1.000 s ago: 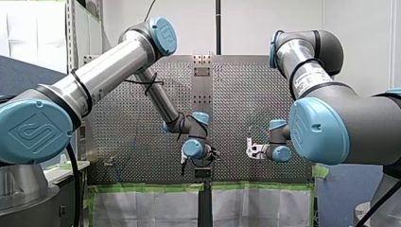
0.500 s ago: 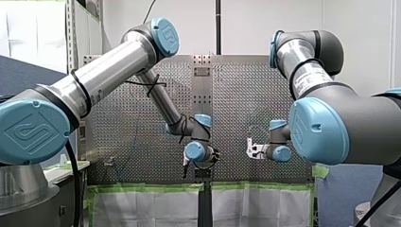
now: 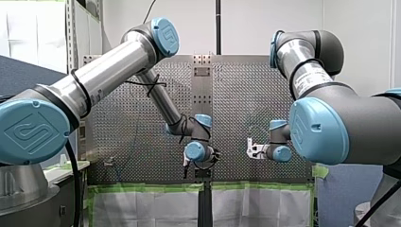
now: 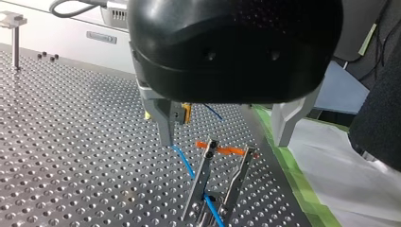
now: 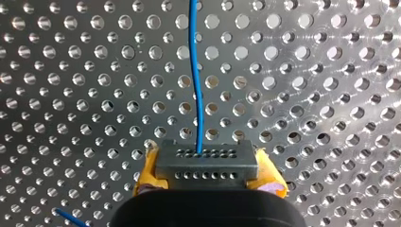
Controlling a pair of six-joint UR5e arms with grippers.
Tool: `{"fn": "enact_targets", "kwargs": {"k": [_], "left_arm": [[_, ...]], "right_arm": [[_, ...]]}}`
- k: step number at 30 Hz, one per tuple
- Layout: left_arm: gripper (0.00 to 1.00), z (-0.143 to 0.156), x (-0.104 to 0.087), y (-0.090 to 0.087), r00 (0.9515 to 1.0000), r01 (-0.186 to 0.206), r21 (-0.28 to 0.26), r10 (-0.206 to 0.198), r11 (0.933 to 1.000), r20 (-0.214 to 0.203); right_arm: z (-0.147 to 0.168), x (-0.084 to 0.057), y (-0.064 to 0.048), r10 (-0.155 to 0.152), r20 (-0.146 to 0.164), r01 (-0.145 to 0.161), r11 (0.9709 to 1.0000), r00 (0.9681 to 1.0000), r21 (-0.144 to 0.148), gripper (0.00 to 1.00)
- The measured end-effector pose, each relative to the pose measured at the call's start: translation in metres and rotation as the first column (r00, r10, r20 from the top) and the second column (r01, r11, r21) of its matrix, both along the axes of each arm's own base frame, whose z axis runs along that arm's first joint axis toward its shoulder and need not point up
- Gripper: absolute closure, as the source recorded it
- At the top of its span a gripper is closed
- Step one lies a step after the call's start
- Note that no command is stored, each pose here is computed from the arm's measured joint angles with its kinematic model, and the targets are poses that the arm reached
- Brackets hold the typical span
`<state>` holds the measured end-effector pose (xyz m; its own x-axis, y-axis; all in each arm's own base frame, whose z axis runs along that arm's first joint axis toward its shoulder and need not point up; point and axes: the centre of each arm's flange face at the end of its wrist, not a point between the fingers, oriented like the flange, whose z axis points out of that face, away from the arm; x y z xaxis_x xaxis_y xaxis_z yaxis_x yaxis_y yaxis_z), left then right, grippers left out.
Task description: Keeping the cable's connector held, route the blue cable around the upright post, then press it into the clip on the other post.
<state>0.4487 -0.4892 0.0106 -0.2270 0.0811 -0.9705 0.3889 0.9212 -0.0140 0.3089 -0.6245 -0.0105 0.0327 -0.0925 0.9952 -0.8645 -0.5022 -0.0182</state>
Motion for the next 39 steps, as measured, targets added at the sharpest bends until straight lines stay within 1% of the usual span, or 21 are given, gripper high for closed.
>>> {"fn": "enact_targets", "kwargs": {"k": [26, 30, 33, 36, 39], "left_arm": [[0.01, 0.0, 0.0, 0.0, 1.0, -0.004, -0.016, 0.004, 0.9999, -0.007], [0.01, -0.001, -0.003, 0.0, 0.9999, 0.002, 0.006, -0.002, 1.0, -0.013], [0.01, -0.002, -0.011, 0.003, 0.9997, 0.005, 0.041, -0.004, 0.9991, -0.023], [0.01, 0.003, -0.017, 0.006, 0.9999, 0.005, 0.066, -0.004, 0.9978, -0.013], [0.01, 0.012, -0.022, 0.009, 0.9999, -0.002, 0.078, 0.001, 0.9969, 0.01]], "right_arm": [[-0.001, 0.0, 0.001, 0.003, 0.0, -0.003, 1.0, 1.0, 0.002, 1.0], [-0.001, 0.0, 0.001, 0.003, 0.0, -0.003, 1.0, 1.0, 0.002, 1.0], [-0.002, 0.0, 0.0, 0.002, 0.0, -0.002, 1.0, 1.0, 0.003, 1.0], [-0.002, -0.002, 0.0, 0.0, 0.0, 0.0, 1.0, 1.0, 0.004, 1.0], [-0.002, -0.003, -0.001, -0.001, -0.001, 0.001, 1.0, 1.0, 0.004, 1.0]]}}
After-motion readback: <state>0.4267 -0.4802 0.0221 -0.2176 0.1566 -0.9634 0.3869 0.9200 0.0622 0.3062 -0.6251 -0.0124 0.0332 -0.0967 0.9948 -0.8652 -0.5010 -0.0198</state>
